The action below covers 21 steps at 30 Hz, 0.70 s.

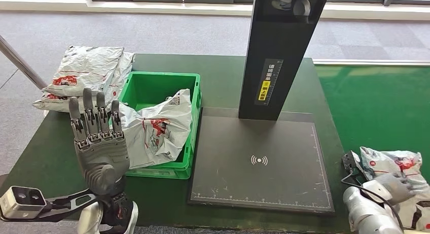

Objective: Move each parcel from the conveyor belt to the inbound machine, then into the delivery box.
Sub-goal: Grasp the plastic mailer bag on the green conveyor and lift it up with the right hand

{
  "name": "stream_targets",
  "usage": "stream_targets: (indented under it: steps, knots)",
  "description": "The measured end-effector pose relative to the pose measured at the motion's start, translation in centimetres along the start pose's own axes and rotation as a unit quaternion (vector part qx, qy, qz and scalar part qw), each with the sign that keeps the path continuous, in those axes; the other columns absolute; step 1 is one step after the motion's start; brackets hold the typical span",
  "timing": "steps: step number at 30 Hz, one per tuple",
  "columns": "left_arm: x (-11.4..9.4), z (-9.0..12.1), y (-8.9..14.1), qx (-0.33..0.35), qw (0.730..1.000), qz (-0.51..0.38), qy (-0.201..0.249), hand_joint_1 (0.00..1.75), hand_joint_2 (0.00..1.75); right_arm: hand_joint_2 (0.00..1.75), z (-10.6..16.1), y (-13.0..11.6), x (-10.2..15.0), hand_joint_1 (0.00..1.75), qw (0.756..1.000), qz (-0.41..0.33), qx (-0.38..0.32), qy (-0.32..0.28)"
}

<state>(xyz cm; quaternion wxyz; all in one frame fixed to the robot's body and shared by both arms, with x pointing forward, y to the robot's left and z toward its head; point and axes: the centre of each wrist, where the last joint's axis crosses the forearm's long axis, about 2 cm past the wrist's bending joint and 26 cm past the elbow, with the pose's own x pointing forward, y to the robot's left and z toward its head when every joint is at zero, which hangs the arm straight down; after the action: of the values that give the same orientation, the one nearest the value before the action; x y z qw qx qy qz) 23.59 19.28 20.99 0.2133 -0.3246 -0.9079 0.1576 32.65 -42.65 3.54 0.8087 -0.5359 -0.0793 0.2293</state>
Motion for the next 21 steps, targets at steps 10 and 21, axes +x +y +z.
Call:
stream_targets:
  steps: [10,21]
  knots:
    - [-0.14,0.2,0.05,-0.002,1.0,-0.003,0.006,0.0,1.75,1.75,-0.03,-0.29,0.14,1.75,1.0,-0.015,-0.006,-0.018]
    - [0.06,0.04,0.05,0.007,1.0,-0.022,0.004,0.0,1.75,1.75,0.48,-0.33,0.61,1.75,0.996,-0.052,-0.057,-0.05]
